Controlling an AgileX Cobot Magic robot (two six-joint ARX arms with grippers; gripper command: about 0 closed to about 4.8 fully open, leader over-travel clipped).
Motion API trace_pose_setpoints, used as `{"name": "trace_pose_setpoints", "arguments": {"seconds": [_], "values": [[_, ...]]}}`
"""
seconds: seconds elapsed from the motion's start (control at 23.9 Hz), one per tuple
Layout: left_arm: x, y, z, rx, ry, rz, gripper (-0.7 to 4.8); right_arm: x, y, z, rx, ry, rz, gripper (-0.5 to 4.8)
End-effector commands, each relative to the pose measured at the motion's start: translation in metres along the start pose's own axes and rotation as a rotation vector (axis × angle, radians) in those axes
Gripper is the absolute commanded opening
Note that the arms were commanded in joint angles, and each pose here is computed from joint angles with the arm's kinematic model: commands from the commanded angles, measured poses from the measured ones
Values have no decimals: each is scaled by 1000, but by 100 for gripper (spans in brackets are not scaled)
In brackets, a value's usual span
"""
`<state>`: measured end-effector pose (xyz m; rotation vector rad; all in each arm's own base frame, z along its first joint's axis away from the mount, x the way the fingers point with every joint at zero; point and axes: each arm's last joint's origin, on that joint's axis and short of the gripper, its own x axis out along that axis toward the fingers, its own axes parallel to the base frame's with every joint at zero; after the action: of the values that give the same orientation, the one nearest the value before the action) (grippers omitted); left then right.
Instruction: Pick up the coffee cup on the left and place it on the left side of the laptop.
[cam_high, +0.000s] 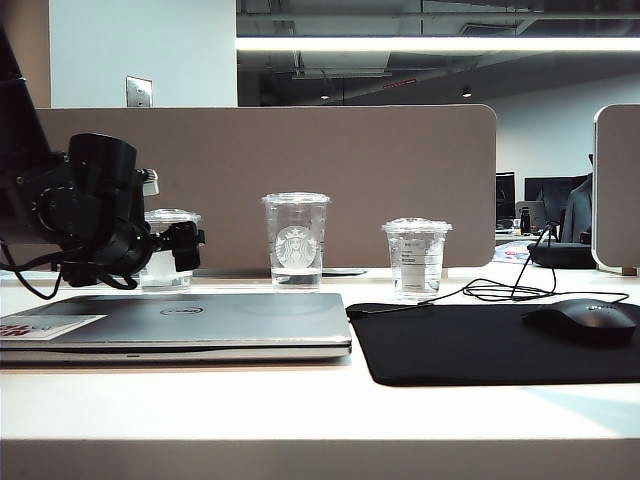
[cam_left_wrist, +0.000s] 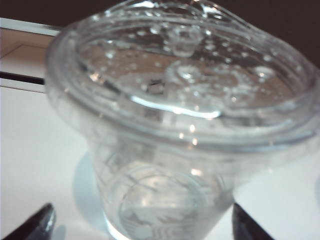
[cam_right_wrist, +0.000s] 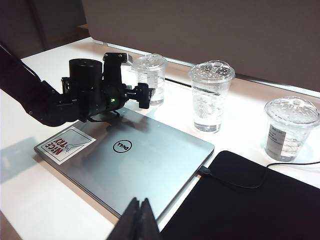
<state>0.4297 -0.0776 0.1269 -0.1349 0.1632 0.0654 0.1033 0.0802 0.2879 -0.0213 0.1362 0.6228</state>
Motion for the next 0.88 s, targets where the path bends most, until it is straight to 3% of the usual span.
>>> {"name": "trace_pose_setpoints", "arguments": {"seconds": [0.04, 0.17, 0.88], "values": [[1, 1, 2, 23, -8, -46, 479, -1, 0, 4, 3, -25, 4, -4], [2, 0, 2, 67, -6, -94, 479, 0, 1, 4, 3, -20, 20, -4], [36, -10, 10, 58, -50, -104, 479, 0, 1, 4, 3, -21, 26, -4]]}}
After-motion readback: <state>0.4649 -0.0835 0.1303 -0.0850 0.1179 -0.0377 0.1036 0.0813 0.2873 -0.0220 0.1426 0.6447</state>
